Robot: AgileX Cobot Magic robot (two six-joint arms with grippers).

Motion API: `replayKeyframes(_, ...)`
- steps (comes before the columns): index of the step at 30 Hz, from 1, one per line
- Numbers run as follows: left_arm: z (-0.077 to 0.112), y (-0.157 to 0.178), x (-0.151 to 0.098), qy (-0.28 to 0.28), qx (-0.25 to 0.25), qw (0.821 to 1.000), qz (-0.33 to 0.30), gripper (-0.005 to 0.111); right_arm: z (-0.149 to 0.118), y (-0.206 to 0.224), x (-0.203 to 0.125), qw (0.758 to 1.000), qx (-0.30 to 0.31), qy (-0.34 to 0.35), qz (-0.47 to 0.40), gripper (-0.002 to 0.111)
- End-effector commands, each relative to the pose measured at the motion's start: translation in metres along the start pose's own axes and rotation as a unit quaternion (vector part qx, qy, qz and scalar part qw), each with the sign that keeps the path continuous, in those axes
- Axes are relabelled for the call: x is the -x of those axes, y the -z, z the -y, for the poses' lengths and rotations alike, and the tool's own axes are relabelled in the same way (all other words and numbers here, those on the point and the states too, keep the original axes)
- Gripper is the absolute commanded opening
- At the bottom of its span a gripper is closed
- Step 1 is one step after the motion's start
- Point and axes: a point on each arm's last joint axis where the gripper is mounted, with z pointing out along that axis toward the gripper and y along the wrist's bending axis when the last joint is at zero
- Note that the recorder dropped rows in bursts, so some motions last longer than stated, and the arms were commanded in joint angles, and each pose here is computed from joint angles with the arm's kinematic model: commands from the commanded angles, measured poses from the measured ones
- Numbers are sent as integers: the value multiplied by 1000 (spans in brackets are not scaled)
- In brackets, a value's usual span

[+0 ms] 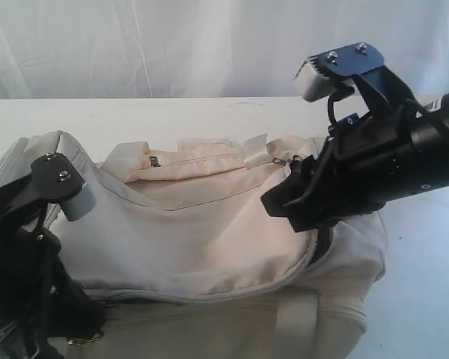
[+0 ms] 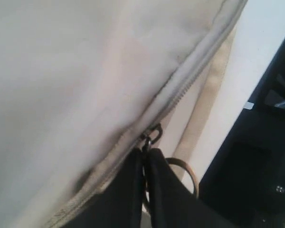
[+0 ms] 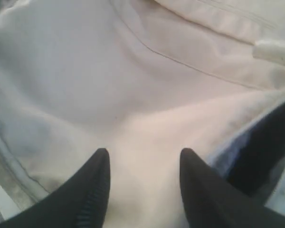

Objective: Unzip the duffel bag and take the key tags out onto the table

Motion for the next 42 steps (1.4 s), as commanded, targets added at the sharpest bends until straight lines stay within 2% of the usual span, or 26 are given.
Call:
replayKeyframes(1, 3, 5, -5, 0, -9, 1000, -19, 0, -15, 3, 7, 992, 58, 102, 47, 44)
replayKeyframes(4, 7, 10, -8, -3, -13, 1000, -21, 0, -26, 3, 7, 984, 82, 149, 45, 45)
replayKeyframes(11, 15, 30, -14, -22, 6, 1000, 18, 0, -60, 5, 4, 964, 118, 234, 41, 59)
replayKeyframes(17, 21, 42, -17, -32, 14, 998, 46, 0, -87, -7, 6, 943, 94, 315, 56, 59)
replayKeyframes(24, 24, 55, -12, -37, 20, 996, 75, 0, -116, -36, 4, 916, 95, 385, 62, 59)
replayKeyframes(29, 24, 55, -12, -37, 20, 996, 74, 0, -124, -57, 2, 912, 92, 396, 56, 58)
replayKeyframes(32, 25, 55, -12, -38, 19, 996, 72, 0, -122, -66, 2, 918, 82, 385, 57, 53)
replayKeyframes(36, 25, 55, -13, -39, 19, 997, 71, 0, -121, -73, 2, 922, 78, 376, 52, 38)
replayKeyframes(38, 24, 55, -13, -42, 22, 997, 65, 0, -121, -74, 1, 921, 79, 380, 47, 29)
replayKeyframes(41, 23, 54, -16, -34, 30, 998, 49, 0, -119, -74, -2, 922, 75, 378, 30, 4)
replayKeyframes(42, 21, 54, -18, -30, 35, 998, 40, 0, -118, -74, -3, 924, 71, 375, 22, 0)
